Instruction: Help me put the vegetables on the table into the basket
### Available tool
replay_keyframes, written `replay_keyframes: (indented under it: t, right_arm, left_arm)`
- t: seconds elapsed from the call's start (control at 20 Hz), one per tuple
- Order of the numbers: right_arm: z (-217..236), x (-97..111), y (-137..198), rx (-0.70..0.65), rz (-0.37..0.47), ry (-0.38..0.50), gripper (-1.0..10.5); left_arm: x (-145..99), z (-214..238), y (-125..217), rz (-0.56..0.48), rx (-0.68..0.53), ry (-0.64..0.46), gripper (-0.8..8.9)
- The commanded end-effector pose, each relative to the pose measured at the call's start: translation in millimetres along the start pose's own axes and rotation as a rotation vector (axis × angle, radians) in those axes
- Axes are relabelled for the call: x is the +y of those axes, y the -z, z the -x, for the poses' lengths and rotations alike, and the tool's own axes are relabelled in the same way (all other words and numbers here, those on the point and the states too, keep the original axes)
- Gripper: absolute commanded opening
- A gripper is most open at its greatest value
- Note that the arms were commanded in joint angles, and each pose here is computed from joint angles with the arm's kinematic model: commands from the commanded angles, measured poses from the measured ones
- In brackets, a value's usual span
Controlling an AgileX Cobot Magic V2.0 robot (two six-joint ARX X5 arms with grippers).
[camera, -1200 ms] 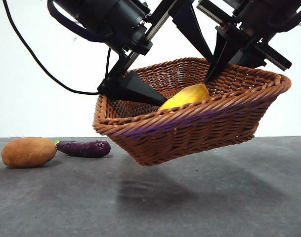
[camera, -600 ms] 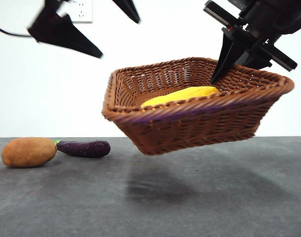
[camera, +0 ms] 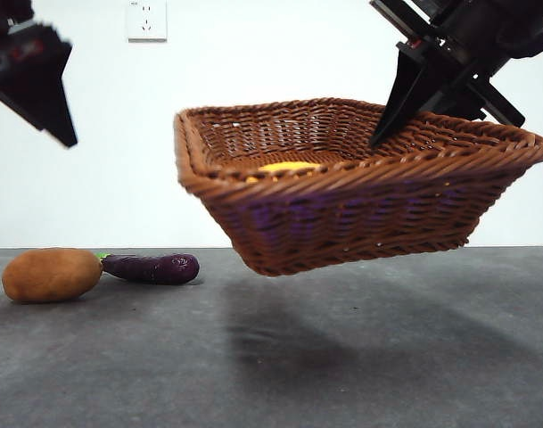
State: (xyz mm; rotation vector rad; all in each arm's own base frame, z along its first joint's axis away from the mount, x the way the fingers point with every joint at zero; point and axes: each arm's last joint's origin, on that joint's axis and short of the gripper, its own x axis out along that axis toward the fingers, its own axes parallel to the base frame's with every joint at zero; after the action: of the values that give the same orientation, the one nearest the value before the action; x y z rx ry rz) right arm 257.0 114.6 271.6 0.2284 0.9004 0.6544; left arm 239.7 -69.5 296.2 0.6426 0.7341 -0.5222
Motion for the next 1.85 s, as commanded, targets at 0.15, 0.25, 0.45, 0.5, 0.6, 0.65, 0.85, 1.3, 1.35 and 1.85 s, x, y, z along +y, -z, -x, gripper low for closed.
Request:
replay_keyframes:
  t: [0.15, 0.25, 0.45, 0.5, 0.6, 0.65, 0.85, 1.3, 1.35, 1.85]
  right_arm:
    - [0.1, 0.7, 1.3, 0.019, 0.027, -0.026, -0.1]
    - [1.7, -2.2, 0.4, 0.013, 0.02, -0.026, -0.1]
    - [5.3, -9.5, -1.5, 0.004, 0.009, -0.032, -0.1]
    - [6.1, -11.3, -1.9, 0.002, 0.008, -0.028, -0.1]
    - [6.8, -12.9, -2.3, -0.001, 0.012, -0.024, -0.1]
    - [6.8, -12.8, -2.3, -0.002, 0.015, -0.024, -0.1]
    - [6.8, -12.6, -3.5, -0.014, 0.02, -0.026, -0.1]
    - [6.7, -12.6, -3.9, -0.017, 0.021, -0.026, -0.1]
    - [6.7, -12.7, -3.7, -0.015, 0.018, -0.026, -0.1]
    - [-2.1, -20.3, 0.9, 0.035, -0.027, 0.067, -0.1]
  left_arm:
    - [17.9, -37.6, 11.6, -0.148, 0.114, -0.01, 4.46]
    - [26.5, -58.3, 19.3, -0.147, 0.148, 0.01, 4.46]
    - [35.0, -98.7, 29.7, -0.109, 0.208, 0.08, 4.46]
    - [36.9, -106.2, 28.8, -0.105, 0.218, 0.09, 4.46]
    - [42.6, -117.6, 23.8, -0.1, 0.223, 0.093, 4.46]
    - [45.1, -121.6, 21.3, -0.1, 0.223, 0.094, 4.46]
    - [43.6, -139.2, 24.5, -0.086, 0.245, 0.178, 4.46]
    - [44.0, -145.3, 25.8, 0.067, 0.255, 0.155, -0.08]
    - [44.1, -143.4, 25.3, 0.089, 0.256, 0.152, -0.08]
    - [39.5, 25.1, -10.8, 0.192, -0.161, 0.059, -0.06]
